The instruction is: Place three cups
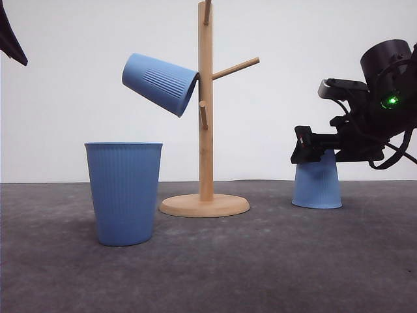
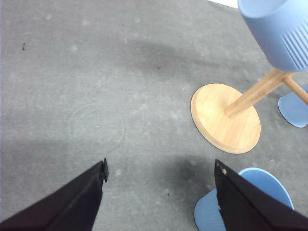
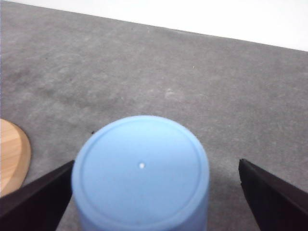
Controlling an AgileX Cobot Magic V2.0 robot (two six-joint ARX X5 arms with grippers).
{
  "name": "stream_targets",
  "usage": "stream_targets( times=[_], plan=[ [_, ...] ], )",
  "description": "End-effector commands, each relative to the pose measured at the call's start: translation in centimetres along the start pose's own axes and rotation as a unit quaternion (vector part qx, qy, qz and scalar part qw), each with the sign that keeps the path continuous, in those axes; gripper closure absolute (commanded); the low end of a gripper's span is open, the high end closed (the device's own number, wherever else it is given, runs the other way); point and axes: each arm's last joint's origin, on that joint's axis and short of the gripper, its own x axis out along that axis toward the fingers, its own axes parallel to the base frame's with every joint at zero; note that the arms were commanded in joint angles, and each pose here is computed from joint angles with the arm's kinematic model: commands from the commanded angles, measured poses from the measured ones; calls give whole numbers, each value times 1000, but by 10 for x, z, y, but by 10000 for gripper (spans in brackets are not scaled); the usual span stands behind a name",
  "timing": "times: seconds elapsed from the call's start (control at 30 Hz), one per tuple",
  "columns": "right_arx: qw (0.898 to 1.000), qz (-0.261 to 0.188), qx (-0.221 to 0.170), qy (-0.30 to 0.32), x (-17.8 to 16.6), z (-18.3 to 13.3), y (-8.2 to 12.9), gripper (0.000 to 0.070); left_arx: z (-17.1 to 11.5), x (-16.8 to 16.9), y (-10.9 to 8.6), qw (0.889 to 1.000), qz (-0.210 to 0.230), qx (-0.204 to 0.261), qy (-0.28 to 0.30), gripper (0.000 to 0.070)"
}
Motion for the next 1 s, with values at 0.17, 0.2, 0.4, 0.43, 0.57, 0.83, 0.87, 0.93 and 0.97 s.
stream_targets(
  times=[0.17,0.2,0.4,0.43,0.57,0.83,0.87,0.93,0.97],
  plan=[
    [1000,1,-5,-8,7,1,-1,94,4,0,-1,1000,2,-5,-6,278],
    [1000,1,-8,-8,8,1,-1,100,4,0,-1,1000,2,-6,-6,278],
    [1000,1,-14,-7,10,-3,-1,140,4,0,-1,1000,2,-8,-6,278],
    [1000,1,-13,-6,11,-3,-2,141,4,0,-1,1000,2,-8,-6,278],
    [1000,1,-14,-7,12,-5,-2,176,4,0,-1,1000,2,-10,-6,278],
    [1000,1,-14,-12,12,-4,-2,266,3,0,0,1000,4,-13,-2,278],
    [1000,1,-14,-12,12,-4,-2,273,3,0,0,1000,5,-13,-1,278],
    [1000,1,-14,-13,12,-4,-2,287,2,0,0,1000,12,-14,2,278],
    [1000,1,-13,-14,12,-3,-2,287,1,0,0,1000,15,-15,4,278]
  ],
)
